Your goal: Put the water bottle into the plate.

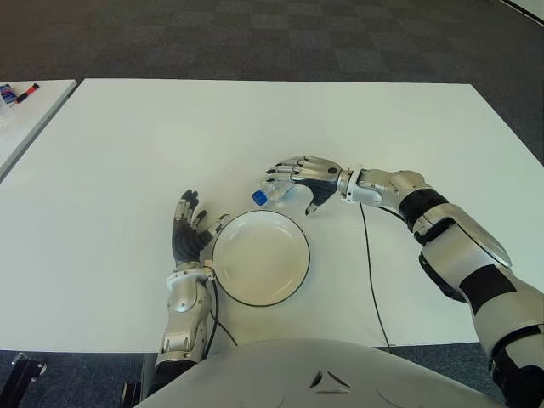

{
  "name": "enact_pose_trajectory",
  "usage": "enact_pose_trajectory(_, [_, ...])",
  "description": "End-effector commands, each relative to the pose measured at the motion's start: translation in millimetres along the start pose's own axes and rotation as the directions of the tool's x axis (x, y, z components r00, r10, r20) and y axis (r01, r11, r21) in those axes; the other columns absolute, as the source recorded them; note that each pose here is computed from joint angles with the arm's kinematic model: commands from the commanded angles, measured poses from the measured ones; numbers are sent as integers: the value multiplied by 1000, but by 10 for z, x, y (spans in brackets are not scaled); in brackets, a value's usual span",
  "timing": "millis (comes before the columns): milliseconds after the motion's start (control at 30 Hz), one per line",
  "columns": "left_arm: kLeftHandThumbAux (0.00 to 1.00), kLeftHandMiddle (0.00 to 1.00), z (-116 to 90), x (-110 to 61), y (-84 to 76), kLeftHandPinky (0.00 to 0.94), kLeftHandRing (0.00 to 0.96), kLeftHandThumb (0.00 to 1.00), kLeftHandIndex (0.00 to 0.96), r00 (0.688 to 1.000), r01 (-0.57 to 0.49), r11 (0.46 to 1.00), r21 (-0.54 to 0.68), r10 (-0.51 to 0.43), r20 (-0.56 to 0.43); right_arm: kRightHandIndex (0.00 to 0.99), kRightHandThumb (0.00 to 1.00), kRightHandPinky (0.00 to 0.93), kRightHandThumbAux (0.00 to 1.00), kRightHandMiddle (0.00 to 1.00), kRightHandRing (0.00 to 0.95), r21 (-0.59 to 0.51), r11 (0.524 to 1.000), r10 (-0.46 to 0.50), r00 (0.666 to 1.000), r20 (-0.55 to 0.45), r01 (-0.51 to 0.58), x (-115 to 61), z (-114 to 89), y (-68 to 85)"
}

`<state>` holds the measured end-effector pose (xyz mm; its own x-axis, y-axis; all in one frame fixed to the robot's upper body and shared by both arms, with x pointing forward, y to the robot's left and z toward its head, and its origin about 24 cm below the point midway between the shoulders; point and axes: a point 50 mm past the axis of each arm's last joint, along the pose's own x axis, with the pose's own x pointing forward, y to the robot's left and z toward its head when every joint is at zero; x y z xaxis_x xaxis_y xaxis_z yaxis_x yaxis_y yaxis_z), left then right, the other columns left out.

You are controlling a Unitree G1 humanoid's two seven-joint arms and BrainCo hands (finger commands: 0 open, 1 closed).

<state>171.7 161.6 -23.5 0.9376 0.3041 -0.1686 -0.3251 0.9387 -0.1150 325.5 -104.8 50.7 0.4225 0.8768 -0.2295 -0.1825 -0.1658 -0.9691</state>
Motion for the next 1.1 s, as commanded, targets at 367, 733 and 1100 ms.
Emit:
enact_pose_trajectory(367, [956, 114, -108, -81, -117, 112, 81, 0, 110, 998, -10, 999, -50, 6, -67, 0, 0, 291, 865, 0, 69, 46, 999, 21, 1000, -9, -20, 13, 33, 82])
enact_pose_trajectory(733, [953, 113, -102, -77, -111, 110, 80, 27, 115, 998, -5, 999, -32, 3, -61, 0, 0, 344, 863, 0, 63, 38, 999, -3, 1000, -11, 3, 36, 39, 78])
enact_pose_trajectory(1100, [958, 121, -106, -79, -93, 120, 87, 19, 116, 998, -8, 999, -45, 5, -68, 0, 0, 215, 857, 0, 46, 24, 999, -38, 999, 0, 38, 59, 55, 68])
